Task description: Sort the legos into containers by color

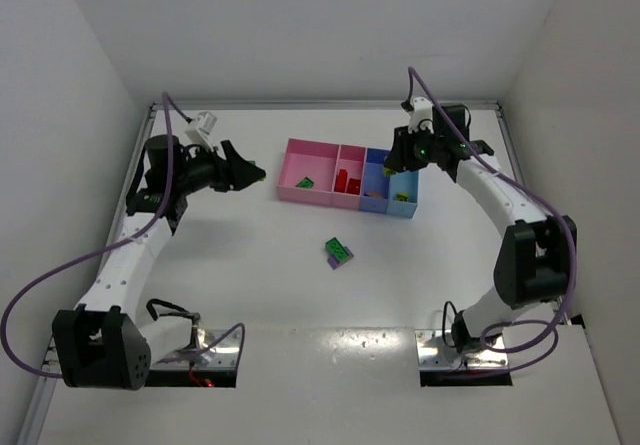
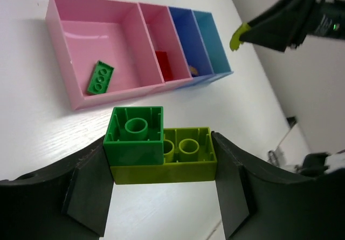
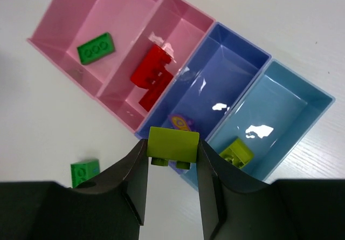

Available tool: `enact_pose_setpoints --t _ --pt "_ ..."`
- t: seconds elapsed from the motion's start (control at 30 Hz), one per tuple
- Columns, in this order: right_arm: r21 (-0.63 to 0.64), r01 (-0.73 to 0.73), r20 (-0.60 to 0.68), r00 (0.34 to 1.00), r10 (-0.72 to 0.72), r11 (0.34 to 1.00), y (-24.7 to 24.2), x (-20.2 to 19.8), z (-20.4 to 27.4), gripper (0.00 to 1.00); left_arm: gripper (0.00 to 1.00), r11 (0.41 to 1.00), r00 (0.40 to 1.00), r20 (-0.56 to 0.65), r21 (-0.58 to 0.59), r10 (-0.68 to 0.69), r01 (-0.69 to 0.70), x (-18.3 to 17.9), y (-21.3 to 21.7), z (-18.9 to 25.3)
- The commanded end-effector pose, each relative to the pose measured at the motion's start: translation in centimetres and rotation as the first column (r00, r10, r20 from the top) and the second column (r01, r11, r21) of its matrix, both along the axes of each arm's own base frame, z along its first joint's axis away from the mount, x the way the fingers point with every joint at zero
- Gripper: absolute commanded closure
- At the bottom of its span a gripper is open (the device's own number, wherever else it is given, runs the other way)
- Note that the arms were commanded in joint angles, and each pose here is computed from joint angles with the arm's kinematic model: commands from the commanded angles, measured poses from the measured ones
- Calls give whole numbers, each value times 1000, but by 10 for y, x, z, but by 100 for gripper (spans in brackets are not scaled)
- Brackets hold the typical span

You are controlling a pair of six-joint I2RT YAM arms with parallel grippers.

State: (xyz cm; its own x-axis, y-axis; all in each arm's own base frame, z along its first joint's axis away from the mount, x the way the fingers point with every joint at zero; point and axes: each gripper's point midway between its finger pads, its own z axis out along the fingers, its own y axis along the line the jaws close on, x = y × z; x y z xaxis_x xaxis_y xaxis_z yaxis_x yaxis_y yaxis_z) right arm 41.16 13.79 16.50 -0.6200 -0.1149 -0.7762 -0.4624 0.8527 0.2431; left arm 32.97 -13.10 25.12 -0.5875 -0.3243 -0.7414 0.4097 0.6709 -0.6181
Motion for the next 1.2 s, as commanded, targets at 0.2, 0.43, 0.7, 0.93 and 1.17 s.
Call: enact_pose_setpoints --t 0.2,0.43,0.7,0.93,1.17 --pt "-128 39 -72 996 -48 991 -34 13 -53 100 97 910 955 202 394 -219 126 -28 -13 -12" --pt "-166 85 -94 990 -101 982 -55 10 -73 100 97 821 904 232 539 -359 188 -45 -29 -27" --pt "-195 79 -148 983 -109 978 -59 5 -100 96 99 678 837 194 689 -512 255 -75 -44 -66" --pt "-176 92 -205 970 -128 980 -56 2 -117 68 99 561 752 297 820 -589 116 -90 -49 -68" --pt "-138 91 -214 970 -119 986 -50 -2 -107 37 99 570 691 416 822 -591 -7 -93 -54 -60"
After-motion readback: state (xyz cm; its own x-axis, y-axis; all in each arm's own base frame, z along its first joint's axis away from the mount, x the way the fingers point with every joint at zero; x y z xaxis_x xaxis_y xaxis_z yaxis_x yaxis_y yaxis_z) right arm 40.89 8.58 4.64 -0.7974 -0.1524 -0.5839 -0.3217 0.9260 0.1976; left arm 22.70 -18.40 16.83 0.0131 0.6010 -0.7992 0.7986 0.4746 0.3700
